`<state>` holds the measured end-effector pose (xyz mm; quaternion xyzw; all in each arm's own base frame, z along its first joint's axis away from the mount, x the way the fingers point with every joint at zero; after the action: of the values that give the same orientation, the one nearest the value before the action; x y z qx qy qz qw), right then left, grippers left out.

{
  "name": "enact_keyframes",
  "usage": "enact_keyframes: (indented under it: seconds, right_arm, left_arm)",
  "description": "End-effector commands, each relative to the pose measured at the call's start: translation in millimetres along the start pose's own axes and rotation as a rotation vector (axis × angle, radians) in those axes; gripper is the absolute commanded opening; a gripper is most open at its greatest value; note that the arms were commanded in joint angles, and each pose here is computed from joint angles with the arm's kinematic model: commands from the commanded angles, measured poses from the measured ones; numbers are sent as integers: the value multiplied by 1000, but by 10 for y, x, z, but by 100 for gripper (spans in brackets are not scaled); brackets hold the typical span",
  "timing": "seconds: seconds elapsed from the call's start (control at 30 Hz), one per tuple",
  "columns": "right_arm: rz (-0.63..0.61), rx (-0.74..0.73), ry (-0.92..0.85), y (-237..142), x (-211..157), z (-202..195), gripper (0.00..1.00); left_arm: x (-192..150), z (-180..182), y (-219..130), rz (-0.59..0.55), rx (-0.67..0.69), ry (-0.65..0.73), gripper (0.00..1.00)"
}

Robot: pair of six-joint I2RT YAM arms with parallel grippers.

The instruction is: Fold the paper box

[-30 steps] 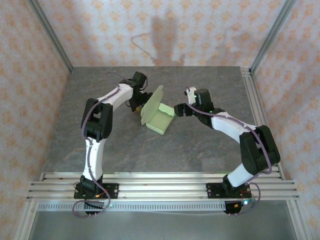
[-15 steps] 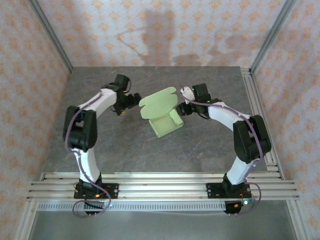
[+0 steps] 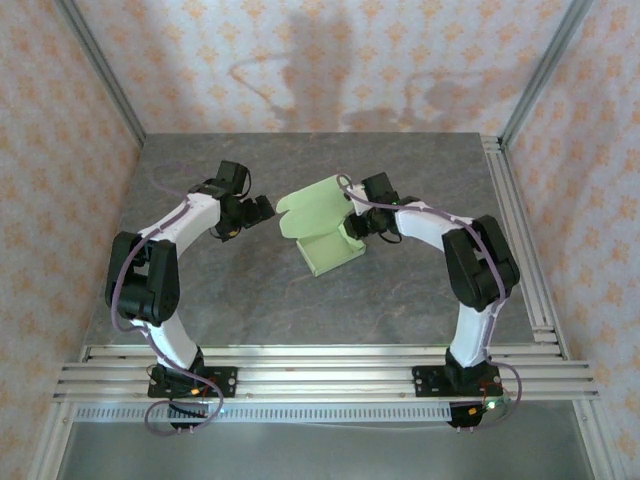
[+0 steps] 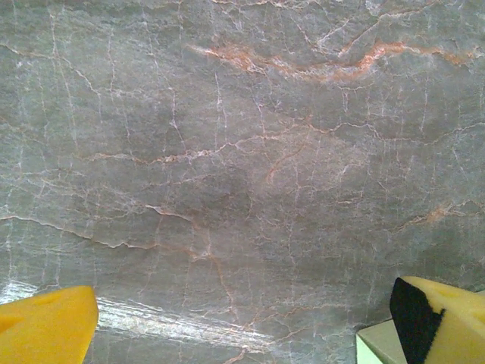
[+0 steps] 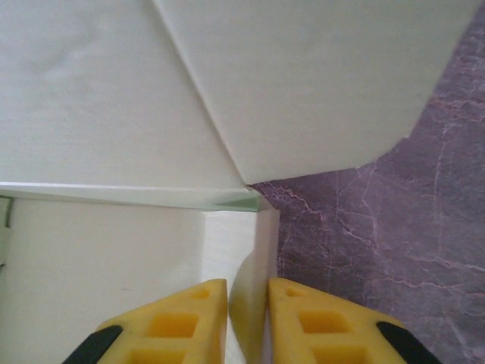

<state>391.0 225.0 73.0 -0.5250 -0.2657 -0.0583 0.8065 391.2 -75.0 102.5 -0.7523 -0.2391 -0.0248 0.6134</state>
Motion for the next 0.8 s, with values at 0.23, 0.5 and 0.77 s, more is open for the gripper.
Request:
enact_keyframes:
  seconds: [0.23, 0.5, 0.77]
  right_arm:
    - [15, -125, -7, 86, -130, -115, 12]
    - [-35, -172, -21, 36, -89, -133, 5]
    - [-222, -63, 48, -377, 207, 53, 5]
  left_arm:
    - [40, 28, 67, -3, 22, 19, 100]
    - [-11, 84, 88, -14, 32, -6, 100]
    - [-35, 80, 284, -20, -70, -90, 100]
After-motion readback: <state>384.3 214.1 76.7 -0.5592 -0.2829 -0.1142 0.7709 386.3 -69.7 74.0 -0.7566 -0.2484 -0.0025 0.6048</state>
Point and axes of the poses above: each hand's point on the last joint's axis, 136 mm out from that joint toward the fingers, its own y axis out along the fingers, its own z axis along the line the jaws close on, x = y × z, the point moved 2 cm from there along -y, back along the fingers, and after that the axes turned 11 degrees about y, right-handed, at the moved point
